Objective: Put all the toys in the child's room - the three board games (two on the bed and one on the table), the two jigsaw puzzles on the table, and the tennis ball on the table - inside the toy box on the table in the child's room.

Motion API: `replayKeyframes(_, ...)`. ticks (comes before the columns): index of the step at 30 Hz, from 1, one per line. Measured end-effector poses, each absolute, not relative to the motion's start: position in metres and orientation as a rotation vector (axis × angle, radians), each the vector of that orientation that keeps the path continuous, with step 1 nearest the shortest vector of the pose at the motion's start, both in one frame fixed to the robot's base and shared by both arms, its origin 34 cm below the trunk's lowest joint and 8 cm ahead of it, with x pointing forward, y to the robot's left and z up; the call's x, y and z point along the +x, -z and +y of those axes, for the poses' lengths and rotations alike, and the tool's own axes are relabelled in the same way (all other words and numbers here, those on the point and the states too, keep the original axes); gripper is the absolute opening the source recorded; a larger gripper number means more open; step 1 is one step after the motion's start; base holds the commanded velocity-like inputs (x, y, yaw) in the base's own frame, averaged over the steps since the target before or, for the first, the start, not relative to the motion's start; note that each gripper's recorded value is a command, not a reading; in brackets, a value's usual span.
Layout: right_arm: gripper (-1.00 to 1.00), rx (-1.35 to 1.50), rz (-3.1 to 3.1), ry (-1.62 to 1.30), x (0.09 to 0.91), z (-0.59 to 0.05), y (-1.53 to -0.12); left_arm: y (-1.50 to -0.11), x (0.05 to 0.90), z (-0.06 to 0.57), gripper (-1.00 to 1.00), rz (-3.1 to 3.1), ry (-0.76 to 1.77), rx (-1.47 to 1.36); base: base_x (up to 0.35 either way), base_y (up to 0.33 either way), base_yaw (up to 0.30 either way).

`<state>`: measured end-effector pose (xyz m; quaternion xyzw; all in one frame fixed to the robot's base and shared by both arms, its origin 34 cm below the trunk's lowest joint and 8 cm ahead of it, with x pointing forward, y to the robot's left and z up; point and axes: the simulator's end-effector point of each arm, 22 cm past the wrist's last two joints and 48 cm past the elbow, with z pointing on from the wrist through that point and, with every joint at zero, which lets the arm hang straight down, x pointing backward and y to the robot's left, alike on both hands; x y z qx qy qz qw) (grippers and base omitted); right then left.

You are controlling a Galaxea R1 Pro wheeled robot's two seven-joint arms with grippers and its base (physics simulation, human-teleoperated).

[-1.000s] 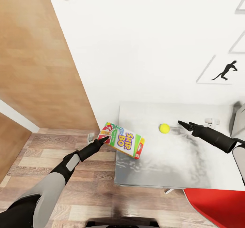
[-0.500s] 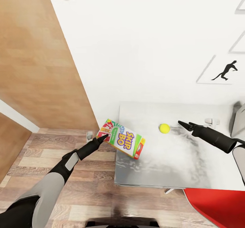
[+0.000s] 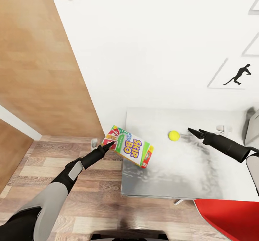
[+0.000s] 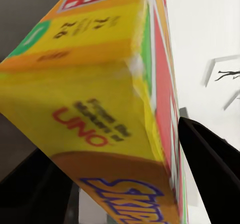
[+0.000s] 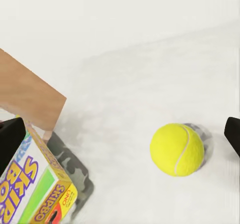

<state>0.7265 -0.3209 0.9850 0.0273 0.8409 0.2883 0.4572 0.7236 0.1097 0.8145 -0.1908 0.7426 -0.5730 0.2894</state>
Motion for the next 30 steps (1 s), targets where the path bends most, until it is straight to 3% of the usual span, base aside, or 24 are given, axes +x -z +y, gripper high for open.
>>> replayKeyframes(15, 1.00, -0.070, 2.001, -0.954, 0.704, -0.292, -1.014, -0.830, 0.718, 0.084, -1.00, 1.986, 1.681, -0.557, 0.000, 0.000, 0.000)
replayKeyframes(30, 1.00, -0.045, 2.081, -1.033, 0.669, -0.333, -1.030, -0.878, 0.718, 0.040, -1.00, 2.012, 1.762, -0.446, 0.000, 0.000, -0.115)
